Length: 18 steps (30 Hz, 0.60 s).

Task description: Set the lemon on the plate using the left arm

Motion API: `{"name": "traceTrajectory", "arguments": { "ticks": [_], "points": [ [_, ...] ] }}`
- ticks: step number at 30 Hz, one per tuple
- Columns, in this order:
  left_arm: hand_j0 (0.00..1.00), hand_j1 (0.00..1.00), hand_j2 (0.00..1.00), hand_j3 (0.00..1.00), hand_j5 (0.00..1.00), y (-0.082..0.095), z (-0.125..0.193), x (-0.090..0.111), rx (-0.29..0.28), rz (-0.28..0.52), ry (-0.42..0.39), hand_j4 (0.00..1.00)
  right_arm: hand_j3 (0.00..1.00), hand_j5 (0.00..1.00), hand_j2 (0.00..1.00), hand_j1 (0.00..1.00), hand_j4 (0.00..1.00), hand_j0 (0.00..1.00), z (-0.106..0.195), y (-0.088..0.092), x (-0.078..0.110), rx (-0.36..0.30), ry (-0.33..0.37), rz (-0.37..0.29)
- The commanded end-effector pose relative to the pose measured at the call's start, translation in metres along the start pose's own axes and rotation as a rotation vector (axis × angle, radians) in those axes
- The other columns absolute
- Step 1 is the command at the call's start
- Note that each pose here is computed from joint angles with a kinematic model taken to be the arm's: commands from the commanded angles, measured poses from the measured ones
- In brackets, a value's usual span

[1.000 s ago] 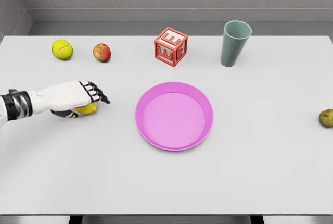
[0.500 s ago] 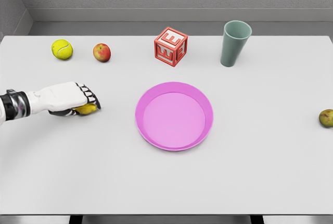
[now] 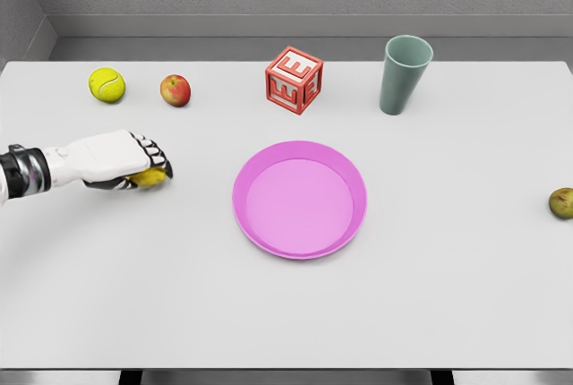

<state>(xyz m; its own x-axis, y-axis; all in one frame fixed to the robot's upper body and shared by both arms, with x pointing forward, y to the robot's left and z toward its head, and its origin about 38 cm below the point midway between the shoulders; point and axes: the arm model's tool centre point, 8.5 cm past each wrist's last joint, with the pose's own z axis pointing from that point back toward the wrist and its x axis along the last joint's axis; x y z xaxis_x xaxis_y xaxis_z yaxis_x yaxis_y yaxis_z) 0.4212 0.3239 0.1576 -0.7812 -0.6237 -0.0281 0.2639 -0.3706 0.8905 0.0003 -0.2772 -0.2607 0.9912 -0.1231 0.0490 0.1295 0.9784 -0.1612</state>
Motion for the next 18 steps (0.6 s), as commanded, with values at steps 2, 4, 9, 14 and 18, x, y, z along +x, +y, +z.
{"name": "traceTrajectory", "arguments": {
  "ticks": [2, 4, 9, 14, 18],
  "points": [
    [0.56, 0.56, 0.56, 0.56, 0.56, 0.008, 0.000, -0.002, 0.026, 0.005, 0.000, 0.56, 1.00, 1.00, 1.00, 1.00, 1.00, 1.00, 0.000, 0.000, 0.000, 0.001, 0.001, 0.000],
    [0.56, 0.56, 0.56, 0.56, 0.56, 0.016, 0.001, -0.005, 0.040, -0.004, 0.006, 0.56, 1.00, 1.00, 1.00, 1.00, 1.00, 1.00, 0.000, 0.000, 0.000, 0.001, 0.000, 0.000],
    [0.56, 0.56, 0.56, 0.56, 0.56, 0.032, -0.009, 0.000, 0.098, 0.003, -0.015, 0.56, 1.00, 1.00, 1.00, 1.00, 1.00, 1.00, 0.000, 0.000, 0.000, 0.000, 0.000, 0.000],
    [0.56, 0.56, 0.56, 0.56, 0.56, 0.045, -0.028, 0.011, 0.144, 0.004, -0.054, 0.56, 1.00, 1.00, 1.00, 1.00, 1.00, 1.00, 0.000, 0.000, 0.000, 0.000, 0.000, 0.001],
    [0.56, 0.56, 0.56, 0.56, 0.56, 0.056, -0.035, 0.015, 0.172, -0.003, -0.071, 0.56, 1.00, 1.00, 1.00, 1.00, 1.00, 1.00, 0.000, 0.000, 0.000, 0.000, 0.000, 0.000]
  ]
}}
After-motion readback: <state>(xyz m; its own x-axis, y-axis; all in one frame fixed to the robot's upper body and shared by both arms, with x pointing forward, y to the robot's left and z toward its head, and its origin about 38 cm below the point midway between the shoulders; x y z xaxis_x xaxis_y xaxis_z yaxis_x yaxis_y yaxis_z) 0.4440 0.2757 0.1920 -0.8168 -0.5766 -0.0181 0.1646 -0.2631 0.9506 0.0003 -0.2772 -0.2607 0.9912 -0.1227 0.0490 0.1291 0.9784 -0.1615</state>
